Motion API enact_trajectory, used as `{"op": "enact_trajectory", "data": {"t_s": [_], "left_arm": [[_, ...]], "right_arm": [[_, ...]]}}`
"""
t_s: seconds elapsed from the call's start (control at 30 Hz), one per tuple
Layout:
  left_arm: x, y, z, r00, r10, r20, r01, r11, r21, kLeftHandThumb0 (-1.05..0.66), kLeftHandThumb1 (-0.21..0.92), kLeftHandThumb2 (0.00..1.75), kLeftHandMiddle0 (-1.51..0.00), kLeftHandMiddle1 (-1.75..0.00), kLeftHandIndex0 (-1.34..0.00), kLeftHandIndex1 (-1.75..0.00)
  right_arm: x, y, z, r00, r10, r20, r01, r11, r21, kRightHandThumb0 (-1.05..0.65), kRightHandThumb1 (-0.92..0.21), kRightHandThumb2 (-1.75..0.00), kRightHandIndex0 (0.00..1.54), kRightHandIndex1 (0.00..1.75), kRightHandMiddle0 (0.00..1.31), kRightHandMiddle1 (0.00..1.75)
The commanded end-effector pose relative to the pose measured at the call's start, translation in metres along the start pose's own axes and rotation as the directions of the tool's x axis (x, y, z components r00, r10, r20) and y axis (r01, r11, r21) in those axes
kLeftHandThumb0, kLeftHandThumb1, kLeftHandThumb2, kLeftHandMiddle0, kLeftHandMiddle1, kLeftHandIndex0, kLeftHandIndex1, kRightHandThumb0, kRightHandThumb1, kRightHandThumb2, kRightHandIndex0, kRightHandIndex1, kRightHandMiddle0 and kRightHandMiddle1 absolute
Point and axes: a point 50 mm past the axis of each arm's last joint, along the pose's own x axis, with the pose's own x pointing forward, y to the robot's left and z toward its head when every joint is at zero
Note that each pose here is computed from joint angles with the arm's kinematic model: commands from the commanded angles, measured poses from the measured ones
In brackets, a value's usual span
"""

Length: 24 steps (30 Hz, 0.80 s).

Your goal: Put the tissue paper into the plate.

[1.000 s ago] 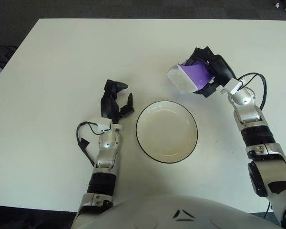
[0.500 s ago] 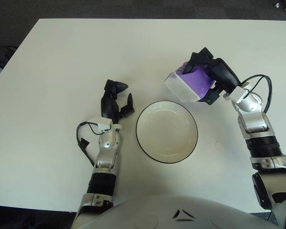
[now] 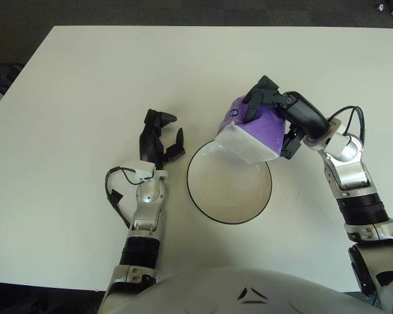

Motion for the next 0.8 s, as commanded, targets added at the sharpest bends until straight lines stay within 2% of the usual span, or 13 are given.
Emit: {"op": "enact_trajectory", "data": {"t_s": [0.0, 0.1, 0.2, 0.47, 0.57, 0.77], "left_arm": [[-0.021, 0.003, -0.037, 0.979, 0.02, -0.201, -0.019, 1.0, 0.007, 0.0, 0.52, 0.93, -0.63, -1.25, -0.42, -1.75], [-0.021, 0.003, -0.037, 0.98, 0.021, -0.2, -0.021, 1.0, 0.003, -0.01, 0.51, 0.94, -0.62, -1.25, -0.44, -1.75], [-0.021, 0.003, -0.037, 0.979, 0.021, -0.201, -0.021, 1.0, 0.002, -0.01, 0.51, 0.93, -0.62, -1.25, -0.44, -1.75], [-0.021, 0.005, -0.038, 0.979, 0.016, -0.201, -0.015, 1.0, 0.006, -0.01, 0.52, 0.92, -0.61, -1.25, -0.43, -1.75], [-0.021, 0.005, -0.038, 0.979, 0.016, -0.202, -0.015, 1.0, 0.005, 0.0, 0.53, 0.92, -0.61, -1.26, -0.43, -1.75], [-0.021, 0.005, -0.038, 0.979, 0.014, -0.202, -0.013, 1.0, 0.006, 0.0, 0.53, 0.92, -0.61, -1.26, -0.42, -1.75]], "right_arm": [[0.0, 0.003, 0.007, 0.997, 0.052, 0.05, -0.056, 0.995, 0.088, -0.16, -0.04, -1.73, 1.41, 1.75, 1.25, 1.75], [0.003, 0.012, 0.012, 0.989, 0.128, 0.072, -0.138, 0.978, 0.158, -0.15, -0.08, -1.66, 1.37, 1.75, 1.2, 1.75], [0.003, 0.018, 0.015, 0.982, 0.174, 0.074, -0.184, 0.968, 0.168, -0.14, -0.12, -1.61, 1.33, 1.75, 1.15, 1.75], [-0.003, 0.025, 0.018, 0.957, 0.29, 0.03, -0.291, 0.952, 0.094, -0.16, -0.18, -1.51, 1.26, 1.75, 1.07, 1.75], [-0.002, 0.026, 0.021, 0.934, 0.357, 0.025, -0.358, 0.933, 0.033, -0.15, -0.19, -1.49, 1.25, 1.75, 1.05, 1.75], [0.003, 0.029, 0.025, 0.896, 0.444, 0.02, -0.445, 0.896, -0.002, -0.14, -0.19, -1.47, 1.23, 1.75, 1.03, 1.75]]}}
